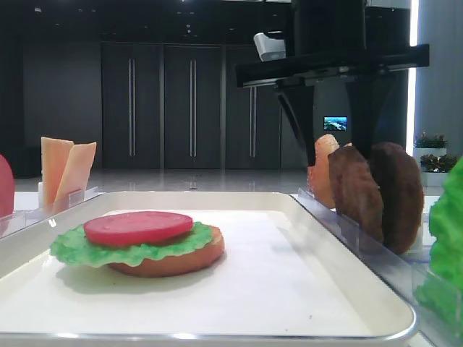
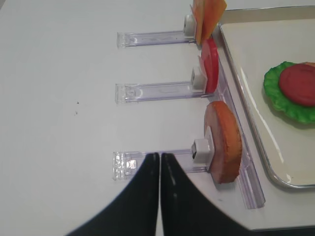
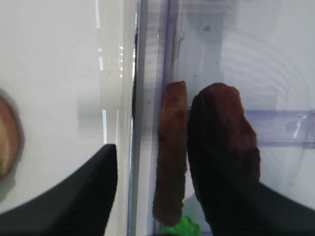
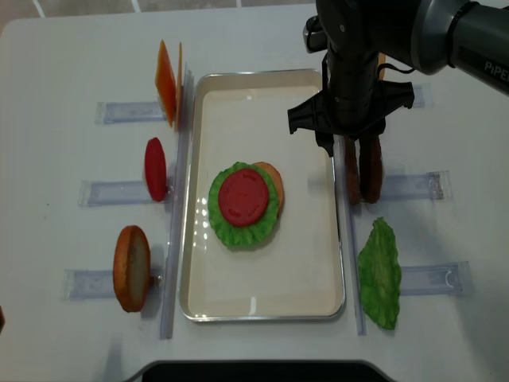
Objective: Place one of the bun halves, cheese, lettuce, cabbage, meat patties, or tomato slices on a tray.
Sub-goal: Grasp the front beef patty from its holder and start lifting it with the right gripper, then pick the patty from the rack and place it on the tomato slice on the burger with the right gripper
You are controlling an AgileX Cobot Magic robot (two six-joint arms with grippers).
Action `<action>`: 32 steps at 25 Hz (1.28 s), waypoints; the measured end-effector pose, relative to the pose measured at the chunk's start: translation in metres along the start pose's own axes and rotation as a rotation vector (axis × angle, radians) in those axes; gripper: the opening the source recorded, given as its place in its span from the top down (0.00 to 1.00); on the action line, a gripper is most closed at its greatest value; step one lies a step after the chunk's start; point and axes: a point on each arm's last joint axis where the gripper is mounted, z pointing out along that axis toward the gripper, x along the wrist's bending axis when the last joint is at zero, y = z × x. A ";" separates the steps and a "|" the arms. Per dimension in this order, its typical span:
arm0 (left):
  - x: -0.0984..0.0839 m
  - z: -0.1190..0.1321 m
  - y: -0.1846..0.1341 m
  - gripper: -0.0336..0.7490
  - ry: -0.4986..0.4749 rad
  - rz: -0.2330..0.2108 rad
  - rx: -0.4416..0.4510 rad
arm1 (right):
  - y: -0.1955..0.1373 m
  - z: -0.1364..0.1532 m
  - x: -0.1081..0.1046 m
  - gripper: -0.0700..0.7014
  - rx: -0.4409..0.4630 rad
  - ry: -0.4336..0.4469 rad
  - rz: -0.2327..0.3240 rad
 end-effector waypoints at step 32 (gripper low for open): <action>0.000 0.000 0.000 0.97 0.000 0.000 0.000 | 0.005 -0.045 0.022 0.78 -0.032 0.281 -0.137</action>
